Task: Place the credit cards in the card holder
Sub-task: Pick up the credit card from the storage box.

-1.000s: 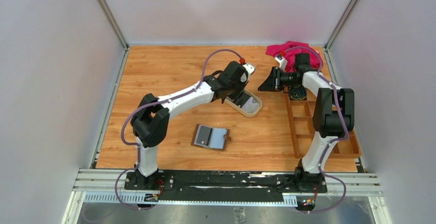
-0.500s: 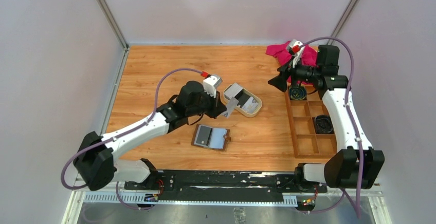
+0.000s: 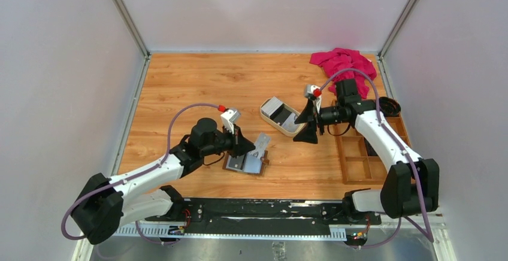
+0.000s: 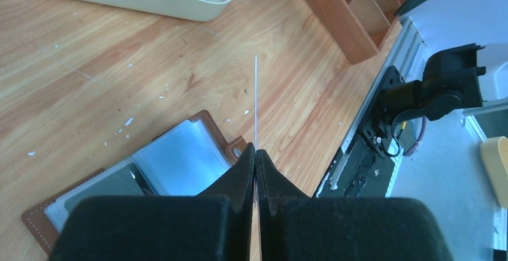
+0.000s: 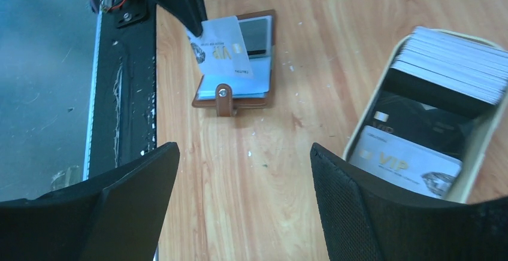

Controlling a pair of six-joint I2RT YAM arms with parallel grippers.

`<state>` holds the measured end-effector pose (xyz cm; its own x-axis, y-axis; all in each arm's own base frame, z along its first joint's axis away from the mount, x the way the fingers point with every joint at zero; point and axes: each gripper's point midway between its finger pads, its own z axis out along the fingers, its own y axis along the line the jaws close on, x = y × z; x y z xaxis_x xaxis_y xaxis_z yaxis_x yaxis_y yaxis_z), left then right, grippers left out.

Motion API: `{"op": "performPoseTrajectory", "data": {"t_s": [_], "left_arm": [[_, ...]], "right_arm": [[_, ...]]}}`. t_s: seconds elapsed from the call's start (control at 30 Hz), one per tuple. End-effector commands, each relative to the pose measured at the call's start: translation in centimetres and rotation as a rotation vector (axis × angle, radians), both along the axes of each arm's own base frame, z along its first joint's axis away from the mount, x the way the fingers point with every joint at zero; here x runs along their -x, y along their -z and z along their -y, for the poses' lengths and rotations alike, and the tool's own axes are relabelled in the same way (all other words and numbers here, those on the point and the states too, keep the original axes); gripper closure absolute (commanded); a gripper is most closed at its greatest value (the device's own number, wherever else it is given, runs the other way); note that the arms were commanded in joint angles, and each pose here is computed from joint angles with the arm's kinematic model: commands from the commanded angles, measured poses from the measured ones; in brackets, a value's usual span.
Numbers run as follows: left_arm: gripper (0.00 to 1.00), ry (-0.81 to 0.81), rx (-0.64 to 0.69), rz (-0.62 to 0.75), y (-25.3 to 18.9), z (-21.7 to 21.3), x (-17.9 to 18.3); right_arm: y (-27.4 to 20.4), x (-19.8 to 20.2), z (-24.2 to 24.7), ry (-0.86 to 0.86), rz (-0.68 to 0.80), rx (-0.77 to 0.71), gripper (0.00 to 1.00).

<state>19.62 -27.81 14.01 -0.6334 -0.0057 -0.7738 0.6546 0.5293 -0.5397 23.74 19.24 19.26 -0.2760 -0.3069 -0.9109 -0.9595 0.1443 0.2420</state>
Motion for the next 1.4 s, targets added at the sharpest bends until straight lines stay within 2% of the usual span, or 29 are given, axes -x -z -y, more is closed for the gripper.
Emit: {"op": "performPoseTrajectory", "data": {"t_s": [0.0, 0.23, 0.43, 0.67, 1.13, 1.37], "left_arm": [[1.0, 0.022, 0.115, 0.039, -1.8, 0.0, 0.4], [1.0, 0.008, 0.214, 0.026, -1.9, -0.4, 0.5], [1.0, -0.022, 0.357, 0.006, -3.2, -0.7, 0.0], [1.0, -0.027, 0.431, -0.002, -4.0, 0.0, -0.7], [1.0, 0.006, 0.524, -0.069, -4.3, 1.4, -1.3], [1.0, 0.036, 0.536, -0.083, -4.3, 2.0, -1.0]], "right_arm": [[0.9, 1.6, -1.3, -0.093, 0.001, -0.006, 0.16], [2.6, 2.9, -2.9, -0.166, -0.034, 0.025, 0.16], [2.7, 2.7, -3.2, -0.151, -0.069, 0.017, 0.17], [2.4, 2.3, -3.7, -0.13, -0.128, -0.016, 0.17], [1.8, 1.2, -5.8, -0.057, -0.366, -0.119, 0.19], [2.6, 1.1, -7.3, -0.046, -0.477, -0.107, 0.26]]}}
